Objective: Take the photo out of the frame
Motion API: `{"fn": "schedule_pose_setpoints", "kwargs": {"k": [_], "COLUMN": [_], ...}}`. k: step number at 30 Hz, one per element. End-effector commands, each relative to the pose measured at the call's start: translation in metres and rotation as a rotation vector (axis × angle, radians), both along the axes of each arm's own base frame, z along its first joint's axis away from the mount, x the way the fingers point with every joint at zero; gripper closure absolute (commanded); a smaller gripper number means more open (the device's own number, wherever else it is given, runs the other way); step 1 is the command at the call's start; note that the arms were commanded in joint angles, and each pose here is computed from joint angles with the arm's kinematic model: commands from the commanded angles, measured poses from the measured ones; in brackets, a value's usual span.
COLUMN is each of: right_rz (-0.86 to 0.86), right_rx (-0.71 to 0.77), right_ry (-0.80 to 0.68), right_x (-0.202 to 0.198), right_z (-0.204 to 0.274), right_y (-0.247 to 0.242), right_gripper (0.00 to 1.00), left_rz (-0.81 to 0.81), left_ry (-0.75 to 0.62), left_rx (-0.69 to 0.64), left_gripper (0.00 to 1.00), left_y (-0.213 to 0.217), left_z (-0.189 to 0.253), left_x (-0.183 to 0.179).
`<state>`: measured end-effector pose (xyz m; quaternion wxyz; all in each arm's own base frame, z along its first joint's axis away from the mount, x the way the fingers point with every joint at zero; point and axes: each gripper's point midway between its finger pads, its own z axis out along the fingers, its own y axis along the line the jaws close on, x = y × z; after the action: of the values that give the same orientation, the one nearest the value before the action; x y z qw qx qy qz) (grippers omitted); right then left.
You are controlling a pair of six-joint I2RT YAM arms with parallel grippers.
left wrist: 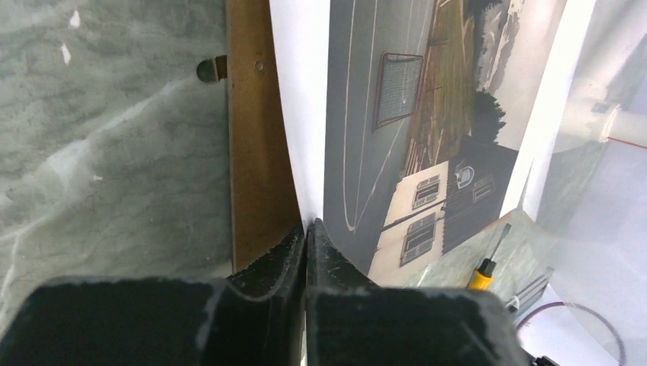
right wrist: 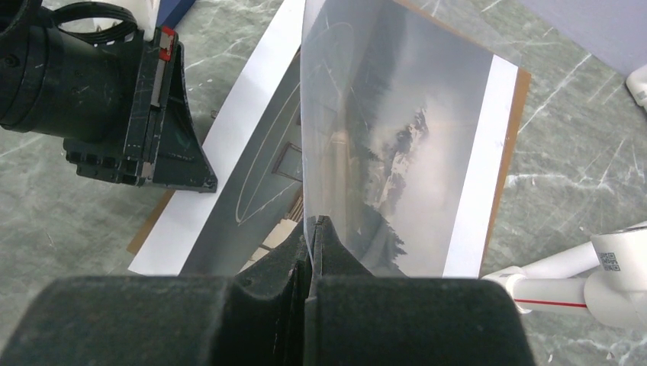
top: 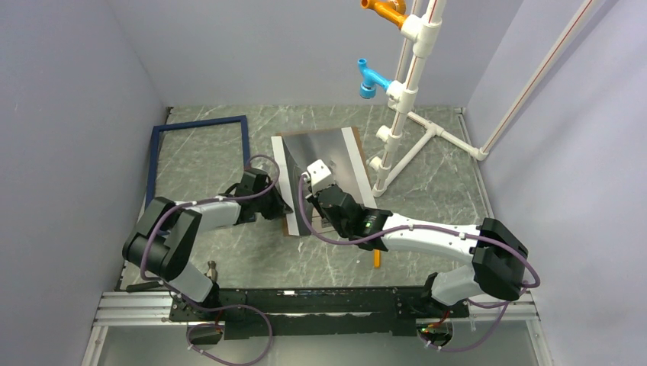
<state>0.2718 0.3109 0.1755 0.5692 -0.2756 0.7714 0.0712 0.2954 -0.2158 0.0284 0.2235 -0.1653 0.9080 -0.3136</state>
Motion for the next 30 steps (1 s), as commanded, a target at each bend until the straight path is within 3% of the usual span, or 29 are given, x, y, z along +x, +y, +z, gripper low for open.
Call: {"fn": "schedule_pose_setpoints", "kwargs": {"k": [1, 6, 12, 18, 27, 30], "right_rz": [-0.021, -0.021, -0.052, -0.043, -0.047, -0.039], "right_rx": [0.015, -0.017, -0.063, -0.075, -0.110, -0.110], "right_ry": [-0.014, -0.006, 0.004, 0.035, 0.093, 0.106], "right_x": [0.007, 0.009, 0.015, 0.013, 0.009, 0.010], "right_z": [0.008, 0.002, -0.004, -0.014, -0.046, -0.053], "right_y": [0.001, 0.004, 0.008, 0.020, 0.040, 0.046], "right_gripper": [1.00, 1.00, 1.00, 1.00, 1.00, 0.94], "left_rz": [0.010, 0.006, -0.034, 0.000, 0.068, 0.084], "left_ry": [-0.059, -0.106, -0.069, -0.100, -0.277, -0.342], "left_rx": [0.079, 0.221, 0.348, 0.369, 0.460, 0.493], "left_gripper": [1.00, 1.00, 1.00, 1.00, 1.00, 1.00], "left_y": [0.008, 0.034, 0.059, 0.092, 0.151, 0.163], "left_z": [0.019, 0.047, 0.072, 0.103, 0.207, 0.244], "left_x": [0.016, 0.012, -0.006, -0.028, -0.065, -0.078]}}
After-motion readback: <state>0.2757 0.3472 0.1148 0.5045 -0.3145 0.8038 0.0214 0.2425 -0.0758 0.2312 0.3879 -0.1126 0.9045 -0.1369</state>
